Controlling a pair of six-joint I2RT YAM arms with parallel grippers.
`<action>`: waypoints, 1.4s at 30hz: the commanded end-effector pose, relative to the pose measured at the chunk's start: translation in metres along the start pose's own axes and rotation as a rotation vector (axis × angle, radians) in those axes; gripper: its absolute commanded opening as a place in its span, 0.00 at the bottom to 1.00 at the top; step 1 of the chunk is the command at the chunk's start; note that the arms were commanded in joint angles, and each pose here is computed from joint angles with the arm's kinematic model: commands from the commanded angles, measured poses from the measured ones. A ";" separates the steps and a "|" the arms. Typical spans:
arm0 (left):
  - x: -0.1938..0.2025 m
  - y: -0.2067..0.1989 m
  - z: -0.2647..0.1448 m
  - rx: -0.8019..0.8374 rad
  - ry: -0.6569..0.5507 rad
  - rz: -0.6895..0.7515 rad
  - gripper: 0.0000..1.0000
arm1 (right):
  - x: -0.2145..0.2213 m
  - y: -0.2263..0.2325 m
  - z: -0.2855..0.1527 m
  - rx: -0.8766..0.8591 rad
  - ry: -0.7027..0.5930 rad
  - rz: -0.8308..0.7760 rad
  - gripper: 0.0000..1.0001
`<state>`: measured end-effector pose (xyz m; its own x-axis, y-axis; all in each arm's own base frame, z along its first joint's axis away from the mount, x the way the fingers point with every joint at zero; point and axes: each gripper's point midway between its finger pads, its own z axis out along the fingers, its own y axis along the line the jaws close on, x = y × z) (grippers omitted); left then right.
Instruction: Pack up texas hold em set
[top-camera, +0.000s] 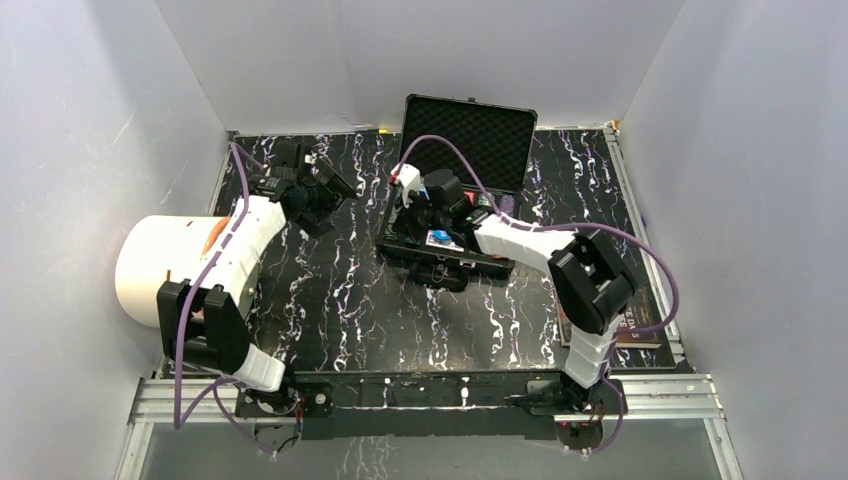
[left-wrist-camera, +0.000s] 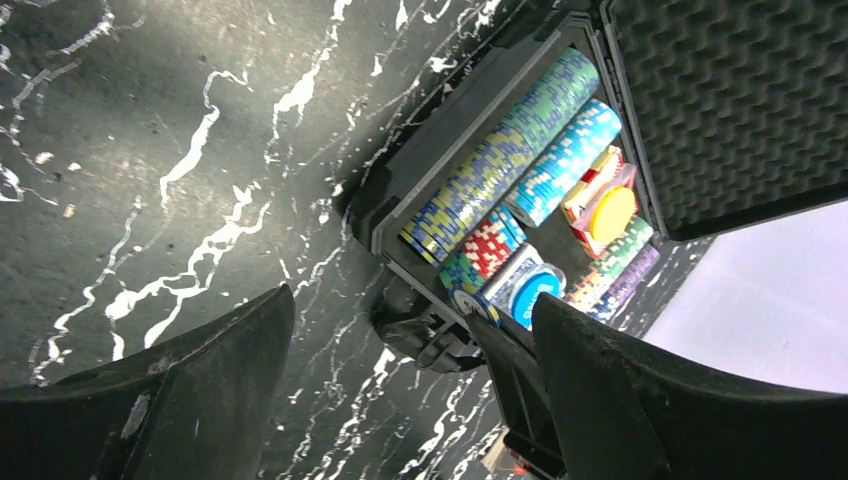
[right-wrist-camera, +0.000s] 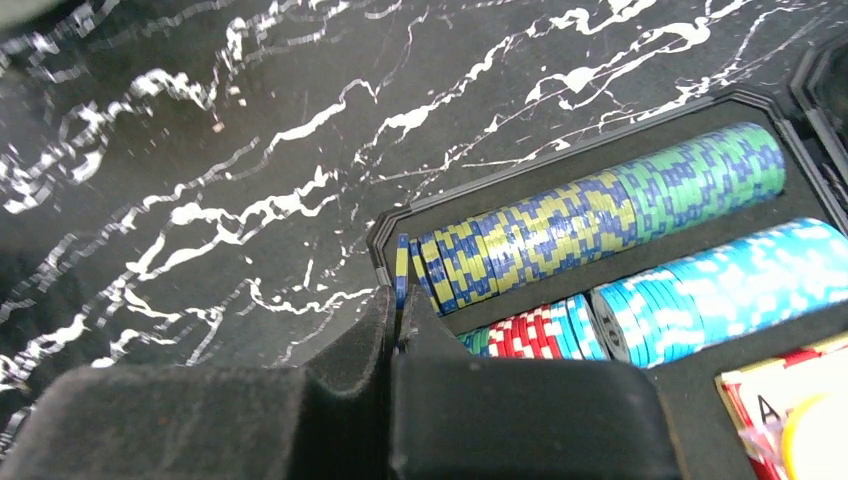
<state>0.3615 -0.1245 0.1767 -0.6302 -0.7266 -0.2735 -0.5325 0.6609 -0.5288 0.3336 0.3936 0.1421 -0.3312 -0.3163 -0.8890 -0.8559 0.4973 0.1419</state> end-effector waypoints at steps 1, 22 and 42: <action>-0.007 0.006 -0.009 -0.003 0.019 0.065 0.88 | -0.005 0.006 0.013 -0.067 0.022 -0.169 0.00; -0.012 0.014 0.003 -0.006 0.072 0.068 0.88 | 0.001 -0.023 0.031 0.184 0.109 -0.321 0.47; 0.038 0.006 0.043 0.159 0.321 0.127 0.51 | -0.053 -0.024 -0.013 0.192 -0.009 0.114 0.49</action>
<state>0.3666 -0.1272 0.1399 -0.7837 -0.5923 -0.1868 -0.4110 0.7201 -0.5591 0.3610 0.3979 0.1562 -0.3334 -0.4017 -0.8529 -0.7843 0.6202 0.0144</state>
